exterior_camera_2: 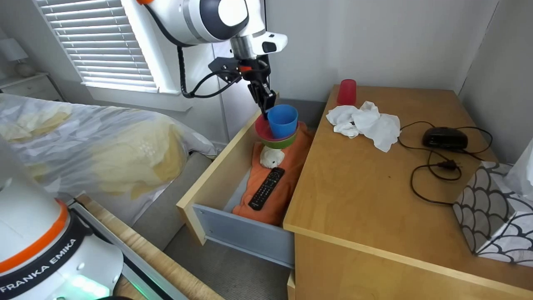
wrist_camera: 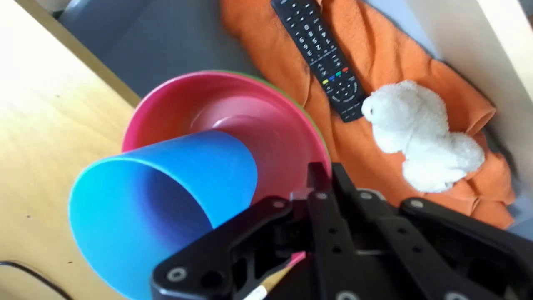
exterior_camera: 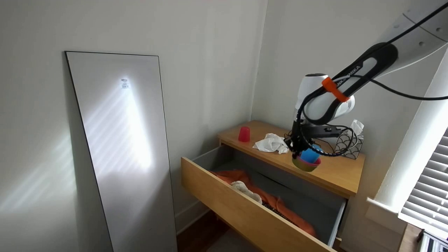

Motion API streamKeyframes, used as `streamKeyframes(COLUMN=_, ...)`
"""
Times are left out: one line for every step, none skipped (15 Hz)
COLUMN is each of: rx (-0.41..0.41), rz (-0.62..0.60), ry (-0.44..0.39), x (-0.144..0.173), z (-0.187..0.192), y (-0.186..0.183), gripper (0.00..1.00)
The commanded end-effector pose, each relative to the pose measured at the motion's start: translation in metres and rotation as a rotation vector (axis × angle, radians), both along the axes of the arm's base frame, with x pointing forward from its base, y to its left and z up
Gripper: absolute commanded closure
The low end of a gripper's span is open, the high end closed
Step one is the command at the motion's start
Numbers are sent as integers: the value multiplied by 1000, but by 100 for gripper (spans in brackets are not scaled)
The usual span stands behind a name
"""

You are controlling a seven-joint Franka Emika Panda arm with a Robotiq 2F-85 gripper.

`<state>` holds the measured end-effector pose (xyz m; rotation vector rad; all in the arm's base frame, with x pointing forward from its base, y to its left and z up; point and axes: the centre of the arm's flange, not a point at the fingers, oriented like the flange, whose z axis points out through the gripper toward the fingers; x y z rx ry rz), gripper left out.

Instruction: Remove the cup and bowls from the drawer

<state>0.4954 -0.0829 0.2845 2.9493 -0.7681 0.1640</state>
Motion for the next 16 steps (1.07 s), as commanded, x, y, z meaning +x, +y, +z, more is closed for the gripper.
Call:
streamKeyframes(rx=23, rz=-85, ry=-19, x=-15, z=37, y=-50, gripper=99)
streamKeyframes(rx=29, rz=-107, ry=-16, x=-15, z=42, y=-63, gripper=99)
streamKeyframes(rx=44, rz=-128, ry=-15, x=-14, z=45, y=-78, gripper=99)
streamKeyframes(rx=54, rz=-134, ry=-30, x=-12, z=47, y=-90, gripper=99)
streamKeyframes(rx=78, rz=-152, ry=-39, x=-10, z=47, y=-101, gripper=99)
streamKeyframes(rx=94, rz=-161, ry=-47, x=-8, z=44, y=-111, gripper=99)
streamKeyframes(rx=111, rz=-174, ry=-52, x=-4, z=41, y=-123, gripper=99)
streamKeyframes(rx=132, rz=-192, ry=-58, x=-3, z=39, y=-133, gripper=99)
streamKeyframes(rx=92, rz=-178, ry=-70, x=-14, z=46, y=-114, gripper=95)
streamKeyframes(rx=103, rz=-186, ry=-74, x=-13, z=45, y=-122, gripper=95)
streamKeyframes(rx=106, rz=-192, ry=-74, x=-12, z=43, y=-126, gripper=95)
streamKeyframes(rx=108, rz=-195, ry=-72, x=-11, z=41, y=-128, gripper=95)
streamKeyframes(rx=109, rz=-196, ry=-71, x=-10, z=40, y=-128, gripper=95)
streamKeyframes(rx=110, rz=-194, ry=-71, x=-9, z=39, y=-127, gripper=95)
streamKeyframes(rx=110, rz=-193, ry=-71, x=-8, z=39, y=-126, gripper=99)
streamKeyframes(rx=73, rz=-185, ry=-16, x=-8, z=32, y=-127, gripper=99)
